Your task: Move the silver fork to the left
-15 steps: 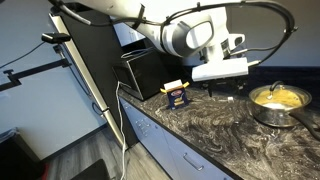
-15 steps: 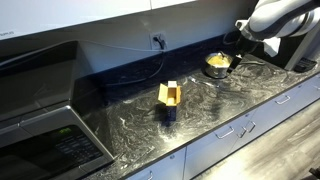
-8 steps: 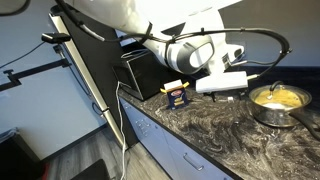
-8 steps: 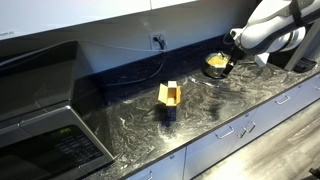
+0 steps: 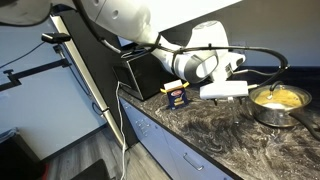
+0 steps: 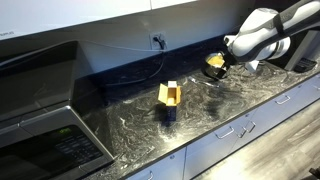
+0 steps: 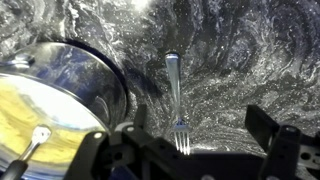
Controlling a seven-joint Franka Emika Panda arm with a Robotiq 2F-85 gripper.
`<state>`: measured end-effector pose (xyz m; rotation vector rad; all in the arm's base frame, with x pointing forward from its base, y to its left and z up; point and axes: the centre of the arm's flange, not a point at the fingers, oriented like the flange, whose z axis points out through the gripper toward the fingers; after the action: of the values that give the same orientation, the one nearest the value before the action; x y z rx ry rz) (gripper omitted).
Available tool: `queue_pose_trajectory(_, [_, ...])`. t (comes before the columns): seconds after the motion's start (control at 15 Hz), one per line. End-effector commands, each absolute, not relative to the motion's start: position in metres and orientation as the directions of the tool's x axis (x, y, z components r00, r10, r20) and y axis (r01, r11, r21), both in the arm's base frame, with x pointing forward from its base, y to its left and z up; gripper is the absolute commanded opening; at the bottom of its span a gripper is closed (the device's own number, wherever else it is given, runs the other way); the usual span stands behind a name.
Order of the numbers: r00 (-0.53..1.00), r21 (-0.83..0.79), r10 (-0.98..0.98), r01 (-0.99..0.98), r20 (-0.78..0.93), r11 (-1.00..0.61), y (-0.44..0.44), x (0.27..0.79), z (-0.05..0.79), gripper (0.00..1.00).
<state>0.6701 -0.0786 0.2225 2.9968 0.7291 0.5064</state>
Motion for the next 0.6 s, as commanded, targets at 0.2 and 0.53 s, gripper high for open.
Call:
queue_pose_trajectory(0.2, [0.839,0.103,0.429,0.42,0.334,-0.902,-0.075,0.695,0.199,1.0])
queue_pose_trajectory(0.53, [0.848,0.106,0.419,0.408,0.325,-0.907,-0.075,0.704,0.187,0.74])
